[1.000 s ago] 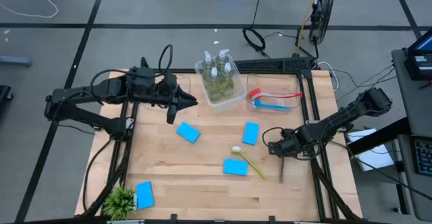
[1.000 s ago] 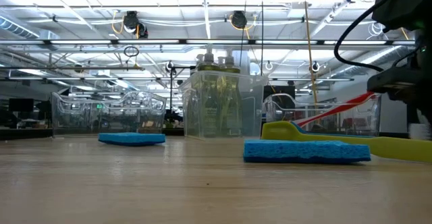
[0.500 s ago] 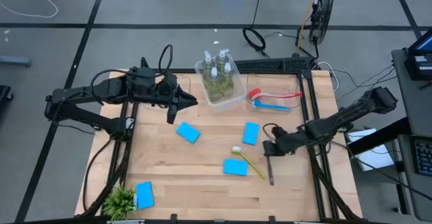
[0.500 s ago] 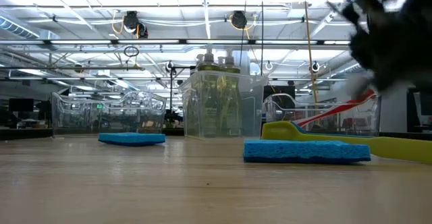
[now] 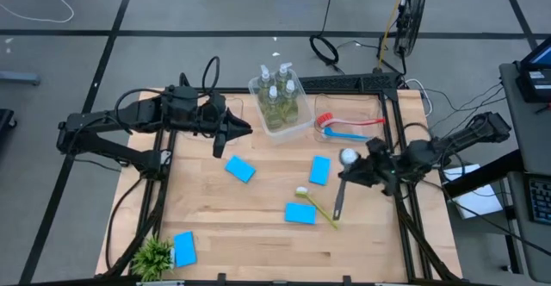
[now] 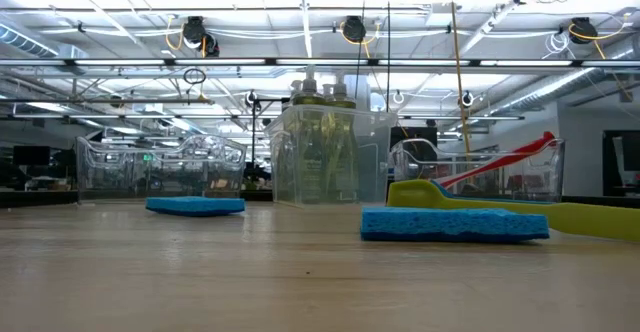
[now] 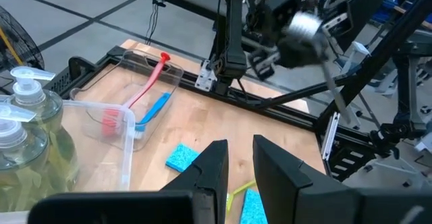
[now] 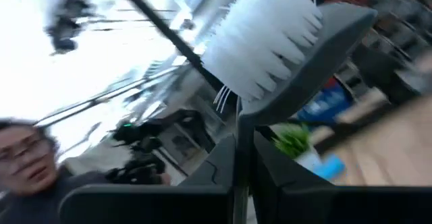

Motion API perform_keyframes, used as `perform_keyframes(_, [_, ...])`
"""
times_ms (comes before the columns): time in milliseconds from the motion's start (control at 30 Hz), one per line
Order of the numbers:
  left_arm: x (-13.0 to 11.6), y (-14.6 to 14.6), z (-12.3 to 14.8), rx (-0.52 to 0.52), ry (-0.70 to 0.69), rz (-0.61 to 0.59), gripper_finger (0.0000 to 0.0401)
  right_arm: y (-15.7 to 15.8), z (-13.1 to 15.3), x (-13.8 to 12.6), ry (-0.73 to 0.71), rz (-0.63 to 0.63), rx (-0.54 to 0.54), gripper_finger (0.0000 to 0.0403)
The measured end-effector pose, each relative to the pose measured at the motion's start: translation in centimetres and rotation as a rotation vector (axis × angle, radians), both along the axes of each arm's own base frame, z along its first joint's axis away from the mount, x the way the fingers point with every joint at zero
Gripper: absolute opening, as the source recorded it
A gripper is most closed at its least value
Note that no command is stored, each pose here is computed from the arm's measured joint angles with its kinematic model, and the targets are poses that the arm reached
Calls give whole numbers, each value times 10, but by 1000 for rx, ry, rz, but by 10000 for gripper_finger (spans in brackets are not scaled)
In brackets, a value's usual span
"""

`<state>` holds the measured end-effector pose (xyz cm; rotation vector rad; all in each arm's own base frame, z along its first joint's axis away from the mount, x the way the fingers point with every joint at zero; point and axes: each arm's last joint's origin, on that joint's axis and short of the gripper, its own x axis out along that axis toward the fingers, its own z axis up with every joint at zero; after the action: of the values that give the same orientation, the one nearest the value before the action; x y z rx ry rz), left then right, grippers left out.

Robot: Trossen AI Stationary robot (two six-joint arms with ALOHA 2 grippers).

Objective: Pick & Place Kitchen Sink Supplies
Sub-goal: Put the gray dish brush into the right transparent bin

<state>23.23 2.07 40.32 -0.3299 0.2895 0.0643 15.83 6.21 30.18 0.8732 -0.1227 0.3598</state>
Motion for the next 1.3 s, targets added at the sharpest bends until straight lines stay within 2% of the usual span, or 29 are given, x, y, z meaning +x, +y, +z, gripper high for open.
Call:
perform_keyframes(100, [0, -1, 0, -9, 0, 0, 72, 0, 8, -3, -113, 14, -62, 10])
perform_keyframes(233, [1, -4, 1, -8, -8, -13, 72, 0, 8, -3, -112, 7, -80, 9])
perform_keyframes(400, [1, -5, 1, -8, -10, -19, 72, -5, -1, -1, 12, -140, -39, 9])
perform_keyframes(533, [1, -5, 1, -8, -12, -19, 72, -14, -6, -6, 101, -279, -65, 9])
perform_keyframes(700, [1, -5, 1, -25, -13, -13, 72, -29, -5, -18, 301, -439, -157, 9])
perform_keyframes(900, [1, -5, 1, -39, -14, -9, 72, -50, 29, -39, 511, -600, -326, 9])
perform_keyframes(1067, [1, -5, 2, -37, -22, 0, 72, -65, 57, -51, 643, -689, -521, 9])
perform_keyframes(1300, [1, -4, 2, -14, -26, 39, 72, -84, 67, -44, 821, -757, -859, 9])
